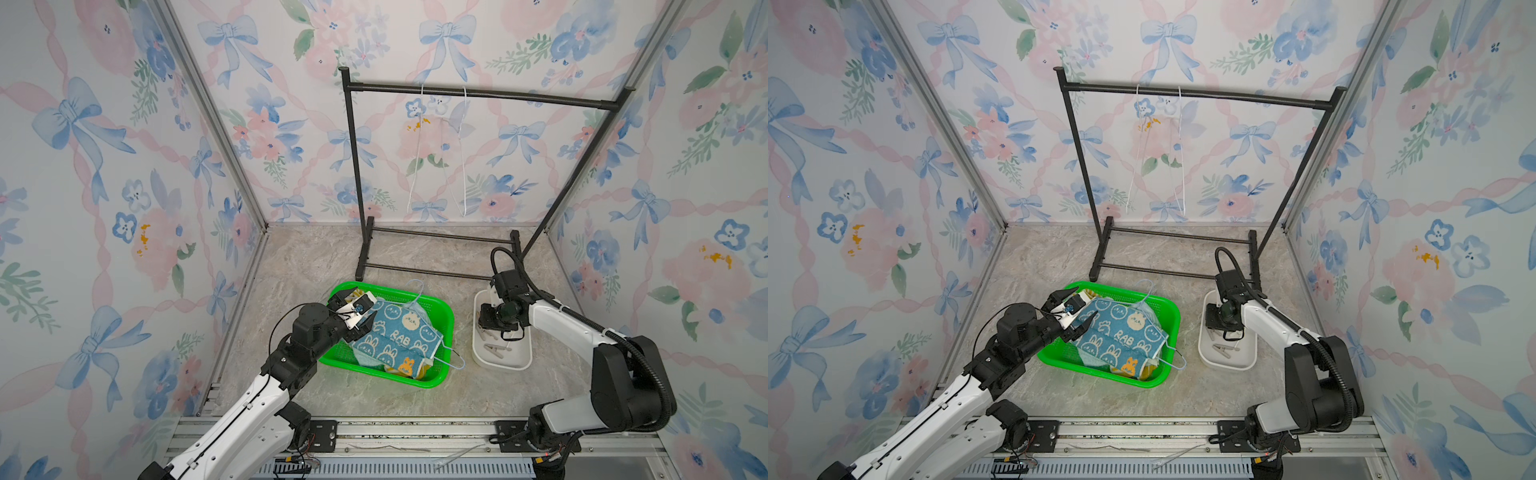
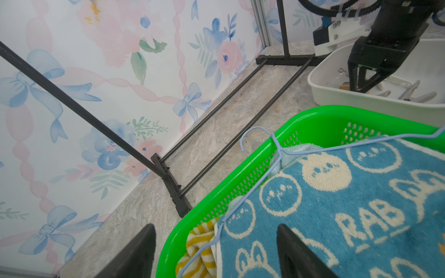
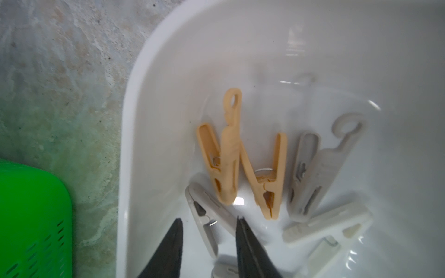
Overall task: Remove the clothespins securing towels to the hanger
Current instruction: Place the clothespin in the storage box, then pick up the hanger from the basket.
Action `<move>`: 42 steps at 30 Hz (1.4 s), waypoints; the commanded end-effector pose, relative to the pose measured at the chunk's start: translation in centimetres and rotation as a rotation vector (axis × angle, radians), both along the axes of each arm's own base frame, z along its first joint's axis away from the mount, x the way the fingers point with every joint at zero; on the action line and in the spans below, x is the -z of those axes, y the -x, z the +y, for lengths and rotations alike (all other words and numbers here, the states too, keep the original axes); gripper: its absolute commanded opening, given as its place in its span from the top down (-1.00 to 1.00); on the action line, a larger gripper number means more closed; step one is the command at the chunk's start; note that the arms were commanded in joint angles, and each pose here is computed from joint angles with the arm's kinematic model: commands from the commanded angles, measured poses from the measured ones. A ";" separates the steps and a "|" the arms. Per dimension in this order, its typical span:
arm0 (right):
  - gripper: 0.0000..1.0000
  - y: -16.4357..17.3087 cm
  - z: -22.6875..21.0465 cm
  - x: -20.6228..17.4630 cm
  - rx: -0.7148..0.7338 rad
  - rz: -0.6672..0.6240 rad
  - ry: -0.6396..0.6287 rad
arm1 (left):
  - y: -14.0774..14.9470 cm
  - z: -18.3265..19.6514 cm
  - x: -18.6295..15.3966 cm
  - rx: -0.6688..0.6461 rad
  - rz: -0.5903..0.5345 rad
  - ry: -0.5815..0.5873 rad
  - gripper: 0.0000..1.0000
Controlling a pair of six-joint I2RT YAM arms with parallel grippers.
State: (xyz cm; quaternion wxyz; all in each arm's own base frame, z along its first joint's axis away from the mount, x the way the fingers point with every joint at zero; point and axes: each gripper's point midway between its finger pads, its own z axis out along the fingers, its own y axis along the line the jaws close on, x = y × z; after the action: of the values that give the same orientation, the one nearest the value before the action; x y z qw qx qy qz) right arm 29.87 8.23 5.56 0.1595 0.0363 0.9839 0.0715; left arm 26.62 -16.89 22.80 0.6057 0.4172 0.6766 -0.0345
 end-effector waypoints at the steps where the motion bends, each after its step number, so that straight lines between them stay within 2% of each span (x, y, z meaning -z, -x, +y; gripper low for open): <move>1: 0.20 0.1 -0.3 -1.2 0.001 -0.021 0.000 | 0.0 0.0 0.0 0.005 0.003 0.003 -0.57; 9: 0.05 0.0 0.6 -7.0 -0.049 -0.163 -0.053 | 0.2 -0.2 -0.1 0.016 0.002 0.005 -0.57; 16: -0.02 0.2 5.0 -12.4 -0.171 -0.295 -0.245 | 0.3 -0.3 -0.1 0.026 0.004 0.009 -0.57; 22: -0.05 0.6 10.3 -15.2 -0.288 -0.334 -0.422 | 0.3 -0.4 0.0 0.033 0.007 0.009 -0.57; 29: 0.04 0.4 16.3 -14.8 -0.381 -0.303 -0.559 | 0.4 -0.5 0.0 0.034 0.010 0.009 -0.58; 36: 0.12 0.2 20.1 -11.8 -0.414 -0.220 -0.586 | 0.4 -0.5 0.1 0.038 0.014 0.008 -0.58; 42: 0.22 -0.4 21.9 -10.1 -0.394 -0.197 -0.632 | 0.4 -0.5 0.2 0.039 0.017 0.008 -0.58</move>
State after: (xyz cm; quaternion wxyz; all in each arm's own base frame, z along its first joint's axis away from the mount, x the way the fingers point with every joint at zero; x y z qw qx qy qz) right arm 29.30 28.57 14.25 0.1998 -0.1177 0.8985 0.3727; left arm 26.34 -17.32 22.75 0.6044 0.4251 0.6722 -0.0465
